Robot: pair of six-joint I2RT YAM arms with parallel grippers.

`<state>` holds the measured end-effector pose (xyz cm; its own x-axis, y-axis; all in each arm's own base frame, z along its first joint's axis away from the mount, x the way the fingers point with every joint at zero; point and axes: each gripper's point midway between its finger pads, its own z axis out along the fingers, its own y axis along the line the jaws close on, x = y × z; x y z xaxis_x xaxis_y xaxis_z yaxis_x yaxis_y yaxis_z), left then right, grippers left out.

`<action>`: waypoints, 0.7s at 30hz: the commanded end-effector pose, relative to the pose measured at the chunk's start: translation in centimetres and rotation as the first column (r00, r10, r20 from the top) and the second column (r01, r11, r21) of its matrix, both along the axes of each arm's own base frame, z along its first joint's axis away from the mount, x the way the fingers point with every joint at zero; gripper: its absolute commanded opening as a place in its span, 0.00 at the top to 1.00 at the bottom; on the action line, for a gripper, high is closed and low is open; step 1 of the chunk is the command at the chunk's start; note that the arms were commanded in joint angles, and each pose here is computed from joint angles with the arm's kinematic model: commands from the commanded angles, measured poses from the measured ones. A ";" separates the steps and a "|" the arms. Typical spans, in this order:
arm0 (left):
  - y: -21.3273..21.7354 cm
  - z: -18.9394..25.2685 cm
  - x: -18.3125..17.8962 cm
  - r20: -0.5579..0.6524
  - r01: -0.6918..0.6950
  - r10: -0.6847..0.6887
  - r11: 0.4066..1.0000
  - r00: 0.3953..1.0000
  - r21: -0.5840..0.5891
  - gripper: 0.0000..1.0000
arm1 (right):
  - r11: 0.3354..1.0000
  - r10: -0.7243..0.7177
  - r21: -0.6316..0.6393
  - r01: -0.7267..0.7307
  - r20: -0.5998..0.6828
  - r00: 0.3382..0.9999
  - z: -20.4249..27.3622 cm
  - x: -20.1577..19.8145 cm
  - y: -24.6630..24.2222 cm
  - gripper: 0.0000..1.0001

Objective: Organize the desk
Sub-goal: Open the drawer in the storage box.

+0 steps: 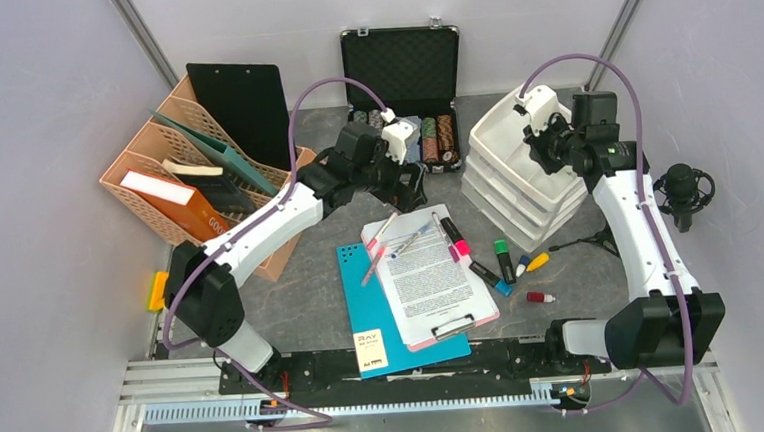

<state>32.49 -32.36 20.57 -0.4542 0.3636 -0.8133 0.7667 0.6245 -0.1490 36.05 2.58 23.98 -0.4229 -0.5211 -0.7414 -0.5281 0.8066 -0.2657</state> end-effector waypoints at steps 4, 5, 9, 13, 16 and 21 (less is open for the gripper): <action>-6.4 3.6 -1.9 -0.237 -0.017 -0.078 0.926 0.968 -0.377 0.00 | 0.996 -0.059 0.071 0.058 0.007 0.998 0.2 0.2 0.3 0.98; -7.4 4.3 -2.1 -0.274 -0.028 -0.097 0.907 0.957 -0.419 0.00 | 0.995 -0.064 0.074 0.064 0.003 0.998 0.1 0.3 0.3 0.99; -11.5 5.0 -2.3 -0.372 -0.067 -0.149 0.858 0.916 -0.510 0.02 | 0.994 -0.072 0.079 0.072 -0.004 0.997 -0.1 0.7 0.3 1.00; -15.3 5.4 -2.5 -0.462 -0.136 -0.218 0.775 0.860 -0.617 0.03 | 0.994 -0.081 0.070 0.082 -0.014 0.997 -0.5 1.3 0.1 1.00; -17.3 5.0 -1.9 -0.541 -0.230 -0.265 0.697 0.798 -0.680 0.05 | 0.994 -0.077 0.078 0.079 -0.022 0.997 -0.7 1.4 0.2 1.00; -18.4 4.8 -0.9 -0.530 -0.261 -0.308 0.613 0.790 -0.745 0.06 | 0.995 -0.072 0.074 0.074 -0.026 0.997 -1.0 1.3 0.2 1.00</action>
